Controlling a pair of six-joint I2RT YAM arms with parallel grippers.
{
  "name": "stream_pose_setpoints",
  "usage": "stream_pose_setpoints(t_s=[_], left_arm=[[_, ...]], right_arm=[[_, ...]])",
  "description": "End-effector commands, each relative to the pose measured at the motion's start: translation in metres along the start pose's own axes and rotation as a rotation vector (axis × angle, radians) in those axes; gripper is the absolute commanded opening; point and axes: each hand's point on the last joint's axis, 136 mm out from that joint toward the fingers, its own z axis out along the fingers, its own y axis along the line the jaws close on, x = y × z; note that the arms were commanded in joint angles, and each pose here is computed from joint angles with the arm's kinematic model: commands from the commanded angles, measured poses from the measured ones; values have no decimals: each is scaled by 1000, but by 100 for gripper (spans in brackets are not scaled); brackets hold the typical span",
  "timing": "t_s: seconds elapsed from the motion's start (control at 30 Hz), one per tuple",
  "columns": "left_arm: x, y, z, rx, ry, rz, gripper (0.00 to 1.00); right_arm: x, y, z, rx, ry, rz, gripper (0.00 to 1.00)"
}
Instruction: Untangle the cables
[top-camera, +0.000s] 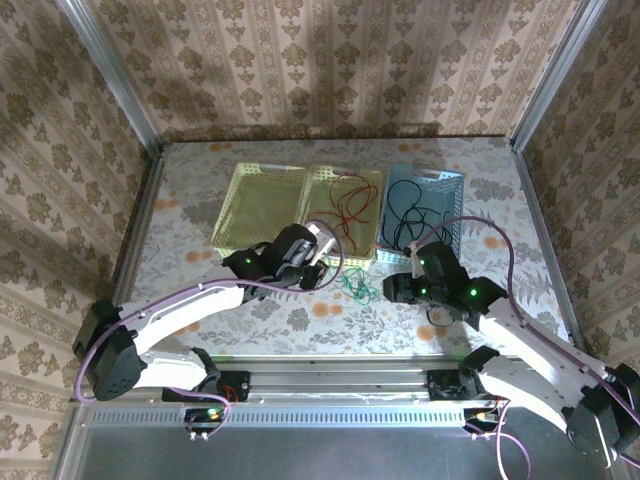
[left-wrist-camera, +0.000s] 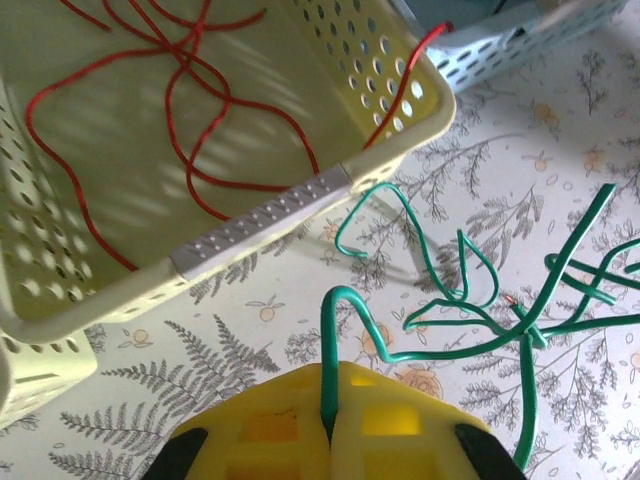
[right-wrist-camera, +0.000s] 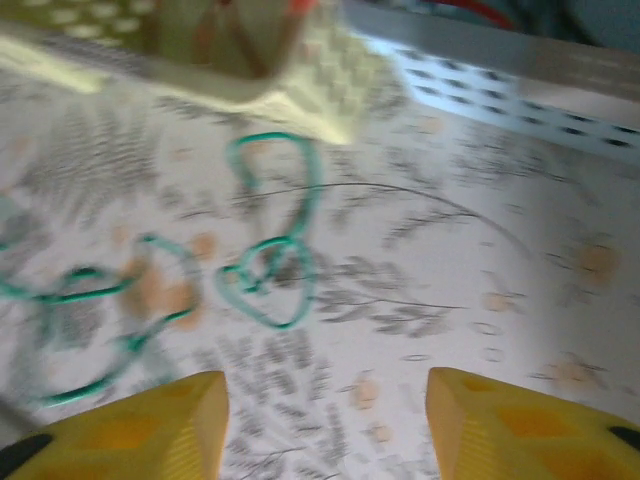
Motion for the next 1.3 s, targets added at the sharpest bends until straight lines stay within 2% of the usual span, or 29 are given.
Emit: stream_pose_setpoints(t_s=[0.0,0.1,0.37,0.5,0.57,0.63,0.7,0.83,1.03,1.27], left_arm=[[3,-8,1,14,27,13,0],[0,-11,1,18,27,21,0],[-6,-14,-2,15,18,37,0],[-9,-10,-6,-10,7,42,0],[-10,-8,-9,-24,1,47,0],[-11,-3,-12,-43,-5,45,0],[-13,4,-16,-75,-13,36,0],[-13,20,-24,-140,-23,18,0],[-14,40,-38,-215,-66,-23,0],[-28,48,-65,-138,-200,-135,0]], right_arm=[[-8,38,-9,-153,5,-94,60],[0,50,-1,-194,71,-130,61],[22,64,30,-181,243,-221,60],[35,60,40,-136,303,-229,53],[38,50,42,-91,302,-208,42],[42,38,43,-35,303,-181,25],[43,25,41,27,300,-154,13],[46,-9,32,163,301,-58,4],[59,-48,21,241,334,164,3],[77,-67,23,299,393,248,7]])
